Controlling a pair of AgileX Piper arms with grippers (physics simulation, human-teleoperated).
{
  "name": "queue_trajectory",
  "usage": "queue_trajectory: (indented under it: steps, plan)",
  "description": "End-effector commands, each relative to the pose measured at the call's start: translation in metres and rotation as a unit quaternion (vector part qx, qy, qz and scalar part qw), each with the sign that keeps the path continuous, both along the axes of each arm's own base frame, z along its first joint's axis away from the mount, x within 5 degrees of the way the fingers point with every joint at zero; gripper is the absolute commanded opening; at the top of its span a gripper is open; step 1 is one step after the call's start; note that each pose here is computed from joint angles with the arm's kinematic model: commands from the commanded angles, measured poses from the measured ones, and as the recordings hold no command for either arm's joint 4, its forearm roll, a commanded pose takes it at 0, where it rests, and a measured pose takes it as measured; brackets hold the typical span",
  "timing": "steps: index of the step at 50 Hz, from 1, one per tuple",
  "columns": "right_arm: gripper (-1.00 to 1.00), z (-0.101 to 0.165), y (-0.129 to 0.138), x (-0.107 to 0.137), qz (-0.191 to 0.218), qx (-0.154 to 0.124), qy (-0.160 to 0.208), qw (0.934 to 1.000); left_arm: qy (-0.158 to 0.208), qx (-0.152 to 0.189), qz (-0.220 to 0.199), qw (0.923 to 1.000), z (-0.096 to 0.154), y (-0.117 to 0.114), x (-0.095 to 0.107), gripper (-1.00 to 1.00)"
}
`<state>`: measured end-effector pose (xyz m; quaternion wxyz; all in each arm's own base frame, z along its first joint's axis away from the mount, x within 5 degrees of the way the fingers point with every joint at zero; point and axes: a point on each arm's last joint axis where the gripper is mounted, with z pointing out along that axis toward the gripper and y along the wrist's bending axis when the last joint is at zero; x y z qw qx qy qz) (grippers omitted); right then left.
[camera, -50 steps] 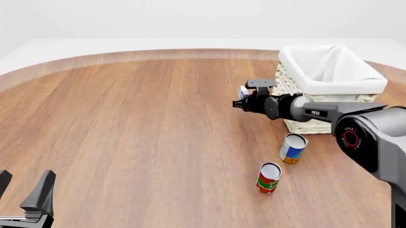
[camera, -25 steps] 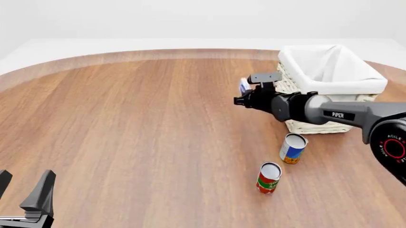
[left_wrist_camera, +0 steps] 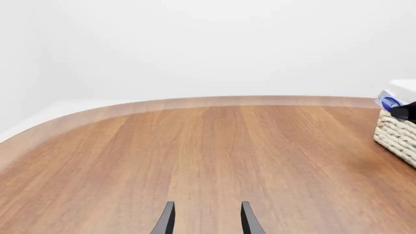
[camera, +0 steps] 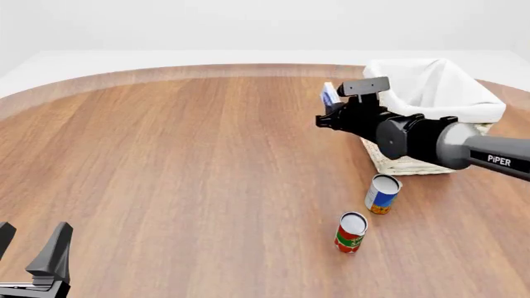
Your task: Pick up the alphabet soup and the cream cheese box, and put them in the basket.
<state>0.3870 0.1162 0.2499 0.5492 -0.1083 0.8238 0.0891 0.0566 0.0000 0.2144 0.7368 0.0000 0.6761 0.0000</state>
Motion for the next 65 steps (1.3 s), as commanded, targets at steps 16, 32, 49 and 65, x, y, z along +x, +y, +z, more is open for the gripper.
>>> queue_trajectory:
  steps: [16, 32, 49, 65]
  plan:
    - [-1.0, 0.075, -0.041, -0.038, -0.022, -0.033, -0.072, 0.9966, 0.0, 0.0, 0.0, 1.0, 0.0, 0.0, 0.0, 1.0]
    - [-1.0, 0.108, -0.071, -0.053, -0.054, -0.055, -0.107, 0.9912, 0.0, 0.0, 0.0, 1.0, 0.0, 0.0, 0.0, 1.0]
    - [-1.0, 0.129, -0.097, -0.049, -0.088, -0.08, -0.122, 0.9854, 0.0, 0.0, 0.0, 1.0, 0.0, 0.0, 0.0, 1.0]
    - [-1.0, 0.134, -0.115, -0.027, -0.104, -0.11, -0.116, 0.9815, 0.0, 0.0, 0.0, 1.0, 0.0, 0.0, 0.0, 1.0]
